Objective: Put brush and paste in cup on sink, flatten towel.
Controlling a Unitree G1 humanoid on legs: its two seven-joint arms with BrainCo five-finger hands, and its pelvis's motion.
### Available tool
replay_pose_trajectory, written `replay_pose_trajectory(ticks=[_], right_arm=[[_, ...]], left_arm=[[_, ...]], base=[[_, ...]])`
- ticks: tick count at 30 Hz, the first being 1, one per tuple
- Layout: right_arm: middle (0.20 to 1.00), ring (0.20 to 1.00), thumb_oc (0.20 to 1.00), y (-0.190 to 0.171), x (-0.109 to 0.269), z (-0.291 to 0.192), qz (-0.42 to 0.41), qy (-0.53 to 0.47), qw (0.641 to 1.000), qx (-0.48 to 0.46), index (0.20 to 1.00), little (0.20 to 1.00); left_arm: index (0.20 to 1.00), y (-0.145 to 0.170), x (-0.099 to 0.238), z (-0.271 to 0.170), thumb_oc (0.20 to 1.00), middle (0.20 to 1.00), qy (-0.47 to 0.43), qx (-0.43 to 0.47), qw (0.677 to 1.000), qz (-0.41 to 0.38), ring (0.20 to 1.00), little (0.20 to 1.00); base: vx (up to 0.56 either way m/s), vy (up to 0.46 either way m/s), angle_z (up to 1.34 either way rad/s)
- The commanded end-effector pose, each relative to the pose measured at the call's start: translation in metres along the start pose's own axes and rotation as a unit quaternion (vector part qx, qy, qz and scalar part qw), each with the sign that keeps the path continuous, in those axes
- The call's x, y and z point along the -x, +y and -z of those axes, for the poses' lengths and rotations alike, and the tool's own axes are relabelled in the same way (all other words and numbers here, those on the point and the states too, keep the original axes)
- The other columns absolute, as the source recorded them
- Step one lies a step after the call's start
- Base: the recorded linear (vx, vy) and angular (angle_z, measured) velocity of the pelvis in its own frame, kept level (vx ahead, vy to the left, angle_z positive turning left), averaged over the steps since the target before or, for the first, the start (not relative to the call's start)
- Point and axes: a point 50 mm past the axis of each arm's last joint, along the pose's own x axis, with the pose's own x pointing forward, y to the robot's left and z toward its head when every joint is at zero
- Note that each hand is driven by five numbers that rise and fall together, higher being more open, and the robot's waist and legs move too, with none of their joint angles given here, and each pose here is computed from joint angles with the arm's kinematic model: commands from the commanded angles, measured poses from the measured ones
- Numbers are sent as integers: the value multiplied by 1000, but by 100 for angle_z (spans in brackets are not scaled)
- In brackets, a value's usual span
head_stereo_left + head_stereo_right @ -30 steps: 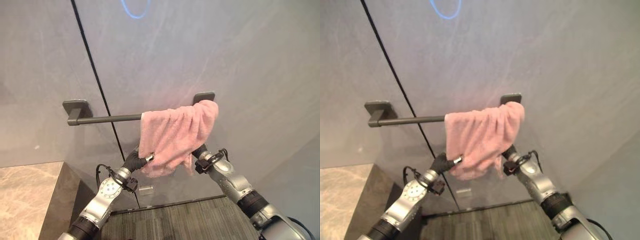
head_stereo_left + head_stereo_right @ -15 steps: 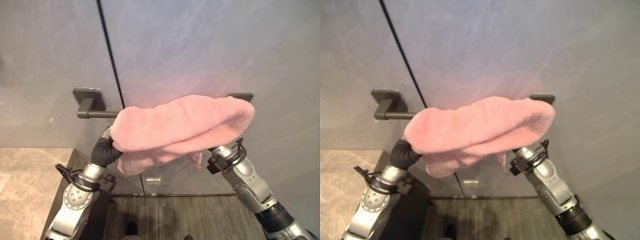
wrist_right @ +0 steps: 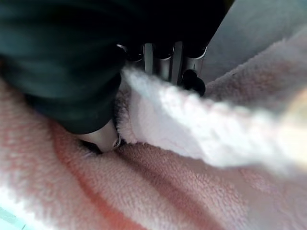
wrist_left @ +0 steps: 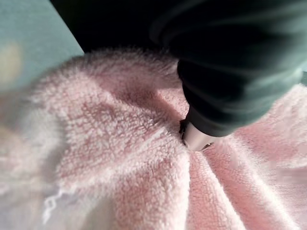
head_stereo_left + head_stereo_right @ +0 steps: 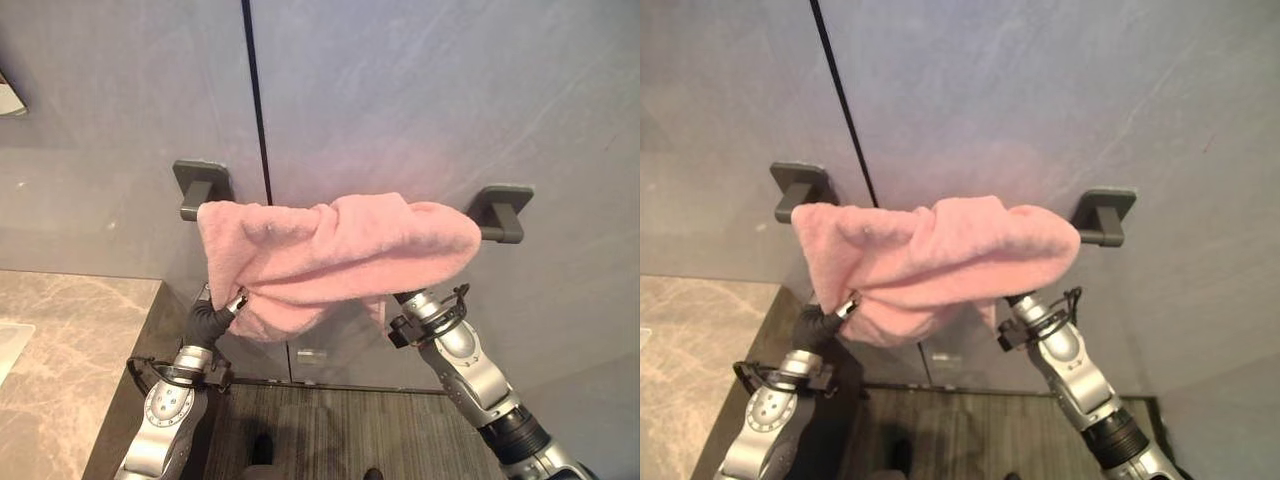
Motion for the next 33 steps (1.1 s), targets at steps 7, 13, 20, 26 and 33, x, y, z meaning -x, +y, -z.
replay_pose_trajectory(ticks=[7,13,20,26,33], right_arm=[[1000,1000,1000,-28,16,19,120,35,992,0,1000,1000],[1000,1000,1000,-44,42,36,203,72,976,-9,1000,1000],[1000,1000,1000,-63,84,52,407,49,902,-136,1000,1000],[1000,1000,1000,-66,90,41,472,9,869,-148,1000,1000],[1000,1000,1000,-91,90,-59,470,-124,837,251,1000,1000]], left_arm=[[200,7,-2,6,200,200,8,-49,999,10,200,200],[1000,12,6,19,1000,1000,36,-59,997,-25,1000,1000],[1000,22,22,32,1000,1000,66,-39,989,-127,1000,1000],[1000,28,27,32,1000,1000,70,-8,977,-203,1000,1000],[1000,75,31,-39,1000,1000,-100,-150,920,-349,1000,1000]], base=[[4,0,-4],[2,-1,-2],[1,6,-7],[-11,16,-9],[18,3,-3]])
